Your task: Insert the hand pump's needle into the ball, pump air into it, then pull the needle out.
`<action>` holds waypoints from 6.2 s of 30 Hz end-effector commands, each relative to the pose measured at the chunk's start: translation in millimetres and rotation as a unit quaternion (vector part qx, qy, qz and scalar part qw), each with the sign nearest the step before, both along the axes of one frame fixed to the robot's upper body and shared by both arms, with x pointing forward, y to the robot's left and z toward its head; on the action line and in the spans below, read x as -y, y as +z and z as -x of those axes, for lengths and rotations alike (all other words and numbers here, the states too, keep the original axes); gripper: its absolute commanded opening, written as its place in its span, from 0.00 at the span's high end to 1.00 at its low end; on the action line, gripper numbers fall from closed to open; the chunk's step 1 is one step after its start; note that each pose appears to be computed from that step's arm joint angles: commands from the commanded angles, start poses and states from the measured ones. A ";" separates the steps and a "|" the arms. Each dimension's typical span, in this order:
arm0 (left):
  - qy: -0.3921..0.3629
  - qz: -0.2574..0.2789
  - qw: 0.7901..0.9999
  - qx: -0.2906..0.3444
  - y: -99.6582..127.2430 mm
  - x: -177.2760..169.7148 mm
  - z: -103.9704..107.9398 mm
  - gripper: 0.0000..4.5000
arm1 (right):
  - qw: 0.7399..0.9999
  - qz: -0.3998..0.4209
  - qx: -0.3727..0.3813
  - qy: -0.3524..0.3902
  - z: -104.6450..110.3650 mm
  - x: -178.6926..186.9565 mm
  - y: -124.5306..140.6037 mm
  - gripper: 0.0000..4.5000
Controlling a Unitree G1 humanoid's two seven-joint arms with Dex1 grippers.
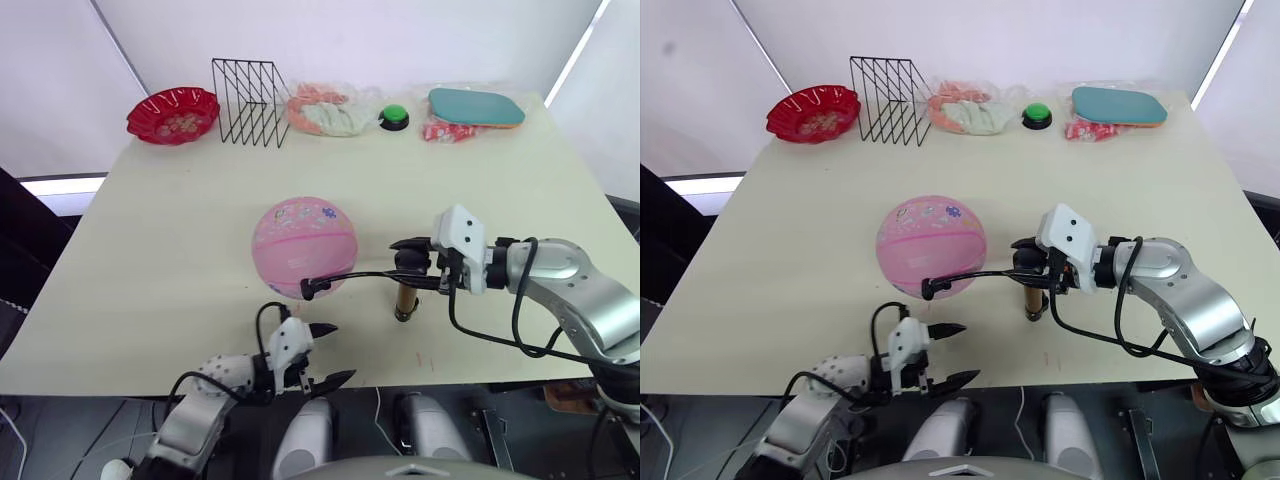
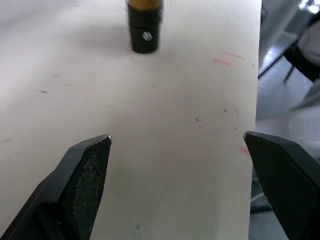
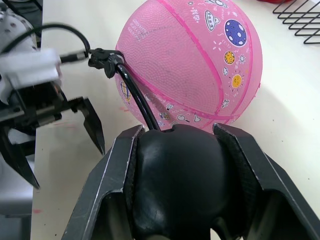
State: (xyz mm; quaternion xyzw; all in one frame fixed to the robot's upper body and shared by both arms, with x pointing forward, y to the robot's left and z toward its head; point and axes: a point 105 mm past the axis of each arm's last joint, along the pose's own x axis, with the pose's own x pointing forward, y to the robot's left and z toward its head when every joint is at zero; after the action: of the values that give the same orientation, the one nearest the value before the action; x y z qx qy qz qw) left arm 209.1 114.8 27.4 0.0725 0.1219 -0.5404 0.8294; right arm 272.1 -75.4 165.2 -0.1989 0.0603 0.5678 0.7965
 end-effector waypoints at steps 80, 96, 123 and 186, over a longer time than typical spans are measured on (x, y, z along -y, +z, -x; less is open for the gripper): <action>0.080 0.015 0.990 0.115 132.3 -112.5 -15.6 0.00 | 0.990 -0.012 0.080 0.118 65.1 24.2 10.1 0.01; 0.020 -0.027 0.985 0.170 152.5 -98.0 -70.3 0.00 | 0.996 -0.047 0.072 0.027 85.1 44.7 21.0 0.01; -0.015 -0.120 0.972 0.202 122.8 -71.2 -100.7 0.00 | 0.990 -0.046 0.114 0.072 42.5 -31.4 8.5 0.01; 0.043 -0.092 0.984 0.145 131.1 -68.0 -108.1 0.00 | 0.915 0.092 0.375 0.116 -8.9 -113.2 -19.5 0.92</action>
State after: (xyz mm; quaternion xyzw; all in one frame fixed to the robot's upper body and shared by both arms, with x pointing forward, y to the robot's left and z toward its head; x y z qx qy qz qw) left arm 314.9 180.0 174.6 0.2366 0.0130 -0.4802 0.8446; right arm 281.7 34.9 139.4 -0.4759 -0.1957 0.5389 0.6669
